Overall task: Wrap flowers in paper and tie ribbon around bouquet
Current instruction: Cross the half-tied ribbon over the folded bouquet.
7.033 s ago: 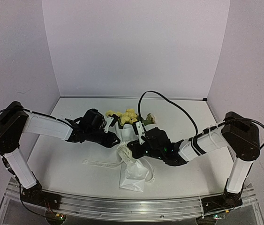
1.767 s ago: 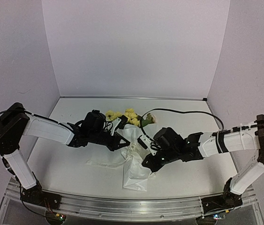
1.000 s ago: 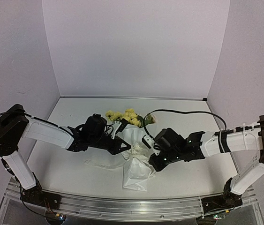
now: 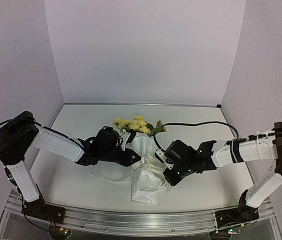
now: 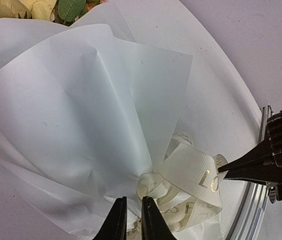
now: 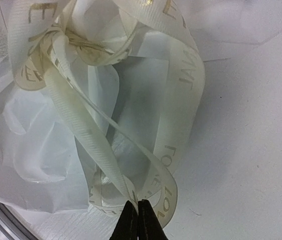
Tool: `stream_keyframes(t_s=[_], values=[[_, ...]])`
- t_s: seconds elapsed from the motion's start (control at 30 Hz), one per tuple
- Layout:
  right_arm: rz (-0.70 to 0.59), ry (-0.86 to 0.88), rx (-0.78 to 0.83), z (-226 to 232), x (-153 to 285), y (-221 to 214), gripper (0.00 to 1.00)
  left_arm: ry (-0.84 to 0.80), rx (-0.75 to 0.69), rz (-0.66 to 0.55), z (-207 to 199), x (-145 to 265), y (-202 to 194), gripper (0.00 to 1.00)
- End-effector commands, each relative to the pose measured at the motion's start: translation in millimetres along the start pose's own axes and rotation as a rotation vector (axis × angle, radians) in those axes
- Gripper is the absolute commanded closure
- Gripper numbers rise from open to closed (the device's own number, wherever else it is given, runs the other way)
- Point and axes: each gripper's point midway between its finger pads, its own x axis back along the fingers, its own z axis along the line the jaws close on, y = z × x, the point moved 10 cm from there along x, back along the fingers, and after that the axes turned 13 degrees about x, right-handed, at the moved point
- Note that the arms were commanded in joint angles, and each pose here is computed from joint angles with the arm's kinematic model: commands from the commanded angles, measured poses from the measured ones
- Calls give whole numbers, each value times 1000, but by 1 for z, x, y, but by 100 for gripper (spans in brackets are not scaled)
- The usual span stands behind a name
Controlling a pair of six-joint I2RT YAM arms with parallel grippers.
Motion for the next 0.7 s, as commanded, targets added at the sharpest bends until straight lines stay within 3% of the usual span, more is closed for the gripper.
stream_keyframes(t_s=[0.0, 0.27, 0.67], values=[[9, -26, 12, -1, 1, 3, 100, -37, -36, -71, -18, 11, 20, 88], [4, -36, 16, -2, 2, 3, 100, -58, -69, -61, -20, 15, 19, 88], [7, -31, 15, -1, 0, 4, 100, -103, -174, -20, -26, 25, 15, 77]])
